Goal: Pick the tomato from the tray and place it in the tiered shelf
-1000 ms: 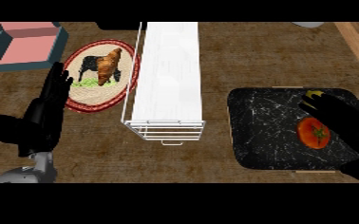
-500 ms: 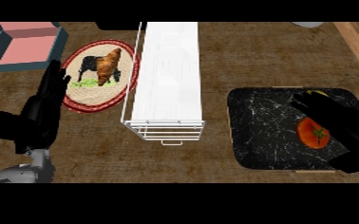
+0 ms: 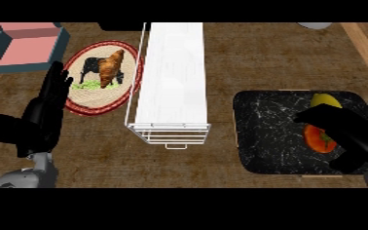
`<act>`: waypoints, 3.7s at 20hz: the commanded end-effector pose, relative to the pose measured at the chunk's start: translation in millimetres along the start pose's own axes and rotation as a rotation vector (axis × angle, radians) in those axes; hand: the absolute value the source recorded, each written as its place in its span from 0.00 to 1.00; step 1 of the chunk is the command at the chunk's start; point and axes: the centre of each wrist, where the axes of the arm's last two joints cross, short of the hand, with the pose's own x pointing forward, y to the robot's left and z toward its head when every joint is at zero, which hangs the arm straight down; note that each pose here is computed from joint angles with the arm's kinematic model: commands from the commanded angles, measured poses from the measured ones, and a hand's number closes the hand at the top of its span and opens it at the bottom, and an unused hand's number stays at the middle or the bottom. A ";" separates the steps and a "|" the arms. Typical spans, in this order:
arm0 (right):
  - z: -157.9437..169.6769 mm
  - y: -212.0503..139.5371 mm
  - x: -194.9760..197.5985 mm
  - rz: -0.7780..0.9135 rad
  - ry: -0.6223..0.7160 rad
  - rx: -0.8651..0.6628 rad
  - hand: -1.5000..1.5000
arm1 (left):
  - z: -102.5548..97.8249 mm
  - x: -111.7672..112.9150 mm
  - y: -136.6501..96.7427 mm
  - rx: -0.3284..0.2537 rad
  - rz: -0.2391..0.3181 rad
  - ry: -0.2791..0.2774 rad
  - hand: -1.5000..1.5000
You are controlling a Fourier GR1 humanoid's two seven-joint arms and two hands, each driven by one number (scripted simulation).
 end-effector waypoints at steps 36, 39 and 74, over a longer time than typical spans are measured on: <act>-83.7 -191.7 22.4 -0.458 -0.885 -0.114 1.00 | 3.0 -1.4 -13.9 -0.012 0.007 0.000 0.50; -89.1 -219.1 31.2 -0.461 -0.824 -0.100 1.00 | 14.1 -6.1 -7.6 -0.027 0.009 0.019 0.50; -270.3 -182.5 175.6 -0.810 -0.696 -0.171 1.00 | 9.0 -13.2 4.8 -0.040 0.008 -0.003 0.50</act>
